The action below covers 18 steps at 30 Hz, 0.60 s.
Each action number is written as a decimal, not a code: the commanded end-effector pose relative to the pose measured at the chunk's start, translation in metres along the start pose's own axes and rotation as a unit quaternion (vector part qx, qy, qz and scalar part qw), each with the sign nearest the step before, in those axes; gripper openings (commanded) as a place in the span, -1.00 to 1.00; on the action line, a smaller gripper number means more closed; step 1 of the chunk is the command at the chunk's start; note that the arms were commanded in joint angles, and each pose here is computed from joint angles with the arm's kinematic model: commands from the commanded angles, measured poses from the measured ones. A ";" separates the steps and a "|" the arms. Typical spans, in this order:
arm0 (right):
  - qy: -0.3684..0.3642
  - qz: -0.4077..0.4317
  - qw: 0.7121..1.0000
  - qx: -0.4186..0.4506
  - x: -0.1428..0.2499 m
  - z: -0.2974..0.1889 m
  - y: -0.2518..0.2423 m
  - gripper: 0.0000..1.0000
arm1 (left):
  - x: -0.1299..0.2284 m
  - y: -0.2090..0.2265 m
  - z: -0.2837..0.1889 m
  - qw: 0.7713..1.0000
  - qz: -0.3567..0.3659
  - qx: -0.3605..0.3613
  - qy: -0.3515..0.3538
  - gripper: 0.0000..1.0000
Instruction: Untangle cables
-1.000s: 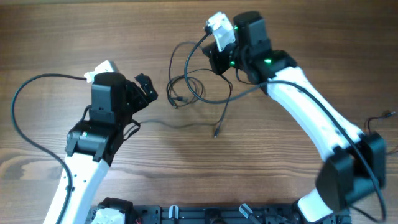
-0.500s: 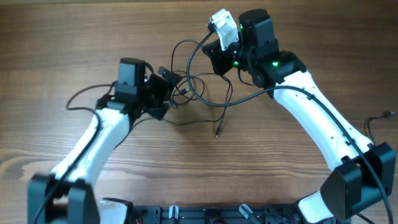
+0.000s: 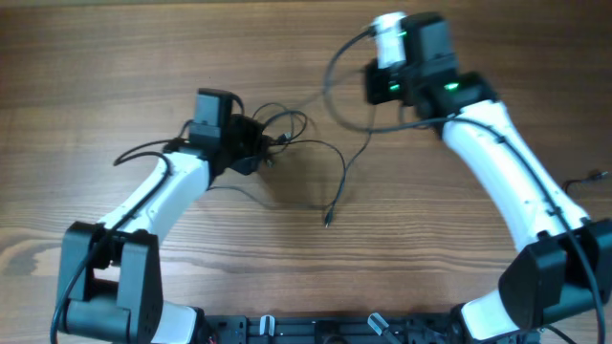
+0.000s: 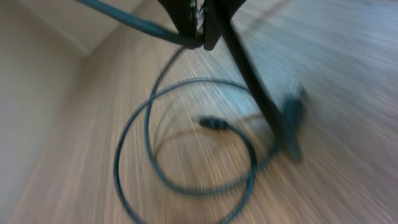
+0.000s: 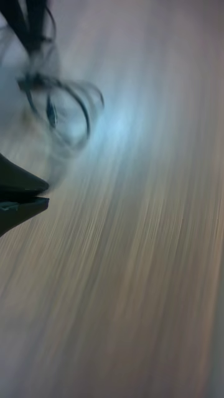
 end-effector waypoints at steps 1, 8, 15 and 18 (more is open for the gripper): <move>-0.033 0.168 0.973 0.154 0.002 -0.032 -0.142 -0.91 | -0.048 0.029 -0.014 0.996 0.055 -0.047 -0.043 -0.92; -0.077 0.267 0.938 0.207 0.042 -0.106 -0.286 -0.91 | -0.101 0.053 -0.040 0.994 -0.012 -0.062 -0.084 -0.92; -0.194 0.120 0.905 0.360 -0.036 -0.181 -0.338 -0.91 | -0.121 0.092 -0.054 0.973 -0.027 -0.160 -0.167 -0.92; -0.178 0.001 0.828 0.532 -0.082 -0.277 -0.356 -0.91 | -0.120 0.097 -0.056 0.971 -0.029 -0.171 -0.167 -0.92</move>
Point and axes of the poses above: each gripper's point midway between its finger pads, its own z axis out along the fingers, its own y axis along the line the jaws close on, x = y × z, the point moved 1 cm from there along -z, back along the fingers, and after that the axes turned 5 degrees about -z, right-handed, at the moved point
